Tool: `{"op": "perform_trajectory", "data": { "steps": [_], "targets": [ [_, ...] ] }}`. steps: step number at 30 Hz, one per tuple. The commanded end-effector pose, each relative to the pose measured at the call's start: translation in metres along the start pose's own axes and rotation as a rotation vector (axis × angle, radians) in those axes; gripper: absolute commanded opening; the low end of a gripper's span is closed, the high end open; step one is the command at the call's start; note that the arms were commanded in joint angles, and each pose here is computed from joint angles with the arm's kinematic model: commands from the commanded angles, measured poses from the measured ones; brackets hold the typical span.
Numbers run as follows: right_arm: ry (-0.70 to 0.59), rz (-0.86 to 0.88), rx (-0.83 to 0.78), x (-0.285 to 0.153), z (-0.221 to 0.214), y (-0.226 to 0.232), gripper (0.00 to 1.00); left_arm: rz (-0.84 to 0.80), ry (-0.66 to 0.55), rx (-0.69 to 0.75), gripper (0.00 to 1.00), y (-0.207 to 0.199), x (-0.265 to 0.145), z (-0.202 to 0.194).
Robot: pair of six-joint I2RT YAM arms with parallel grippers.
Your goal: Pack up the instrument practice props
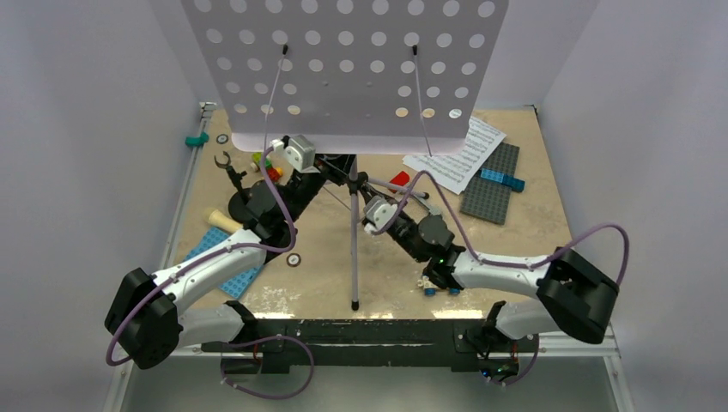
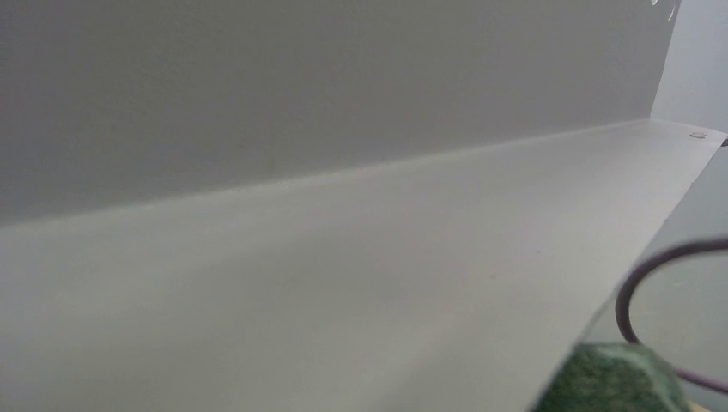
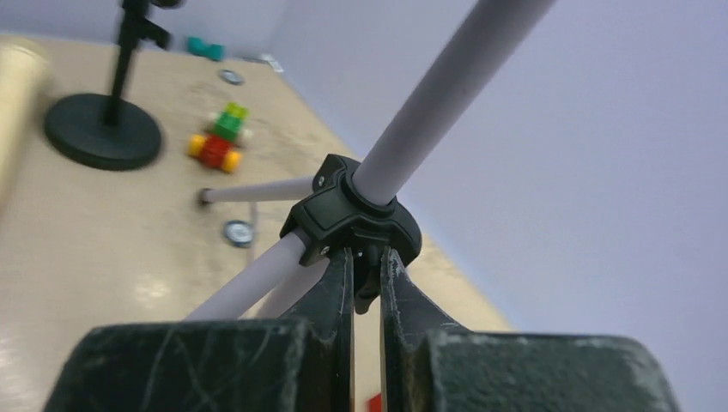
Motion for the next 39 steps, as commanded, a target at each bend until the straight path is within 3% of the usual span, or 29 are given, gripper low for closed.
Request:
{"op": "perform_trajectory", "data": {
  "steps": [1, 6, 10, 14, 15, 17, 21, 31, 35, 39],
  "targets": [
    [0.116, -0.208, -0.477, -0.014, -0.019, -0.005, 0.00, -0.020, 0.233, -0.133, 0.00, -0.010, -0.012, -0.050],
    [0.131, -0.238, -0.564, -0.016, -0.016, 0.003, 0.00, -0.008, 0.245, -0.122, 0.00, -0.008, -0.013, -0.053],
    [0.160, -0.285, -0.460, -0.017, 0.000, -0.004, 0.00, -0.001, 0.244, -0.117, 0.00, -0.007, -0.015, -0.055],
    [0.236, -0.195, -0.161, -0.021, 0.020, -0.007, 0.55, 0.000, 0.233, -0.109, 0.00, -0.006, -0.013, -0.055],
    [0.225, -0.169, -0.105, -0.025, 0.025, -0.007, 0.74, 0.001, 0.229, -0.105, 0.00, -0.006, -0.013, -0.054],
    [0.219, -0.148, 0.000, -0.033, 0.032, -0.007, 0.82, 0.008, 0.225, -0.097, 0.00, -0.004, -0.012, -0.055],
    [0.284, -0.045, 0.186, -0.048, 0.036, 0.004, 0.86, 0.020, 0.214, -0.085, 0.00, -0.003, -0.009, -0.053],
    [0.372, 0.289, 0.745, -0.083, 0.034, 0.061, 0.80, 0.032, 0.159, -0.063, 0.00, -0.001, -0.006, -0.042],
    [0.428, 0.362, 0.996, -0.083, 0.024, 0.061, 0.81, 0.025, 0.139, -0.063, 0.00, -0.002, -0.004, -0.035],
    [0.388, 0.349, 1.248, -0.080, 0.016, 0.039, 0.80, 0.016, 0.127, -0.069, 0.00, -0.004, -0.004, -0.030]
  ]
}}
Point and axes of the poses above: each gripper's point midway between its finger pads, its own x axis out along the fingers, its own y axis along the line the jaws close on, z = x × y, the point moved 7 cm from there along -x, back along the fingers, and after that the axes turned 2 degrees about -x, right-handed, at the moved point
